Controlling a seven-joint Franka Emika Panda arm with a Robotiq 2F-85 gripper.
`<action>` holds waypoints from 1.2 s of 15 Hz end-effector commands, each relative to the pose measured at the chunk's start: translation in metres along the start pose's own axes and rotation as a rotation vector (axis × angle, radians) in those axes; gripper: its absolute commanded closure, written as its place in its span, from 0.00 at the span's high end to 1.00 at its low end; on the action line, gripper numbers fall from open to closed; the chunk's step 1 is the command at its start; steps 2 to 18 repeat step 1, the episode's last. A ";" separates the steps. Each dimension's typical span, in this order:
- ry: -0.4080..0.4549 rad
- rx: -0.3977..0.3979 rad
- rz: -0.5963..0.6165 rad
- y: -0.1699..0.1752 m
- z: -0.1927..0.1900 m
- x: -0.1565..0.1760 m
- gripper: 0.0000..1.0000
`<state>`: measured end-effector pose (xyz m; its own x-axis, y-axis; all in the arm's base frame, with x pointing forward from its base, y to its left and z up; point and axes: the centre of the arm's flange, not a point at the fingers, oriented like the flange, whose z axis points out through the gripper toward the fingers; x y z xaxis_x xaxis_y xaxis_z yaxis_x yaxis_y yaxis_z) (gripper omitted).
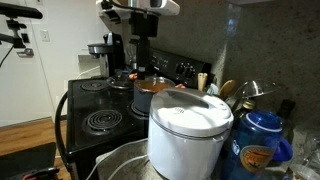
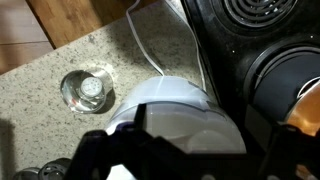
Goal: Open the rice cooker
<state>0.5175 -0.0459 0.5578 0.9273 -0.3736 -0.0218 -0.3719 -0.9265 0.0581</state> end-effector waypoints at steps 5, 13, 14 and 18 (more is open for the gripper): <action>0.000 -0.001 -0.001 0.000 0.000 0.000 1.00; 0.000 -0.001 -0.001 0.000 0.000 0.000 1.00; 0.000 -0.001 -0.001 0.000 0.000 0.000 1.00; 0.000 -0.001 -0.001 0.000 0.000 0.000 1.00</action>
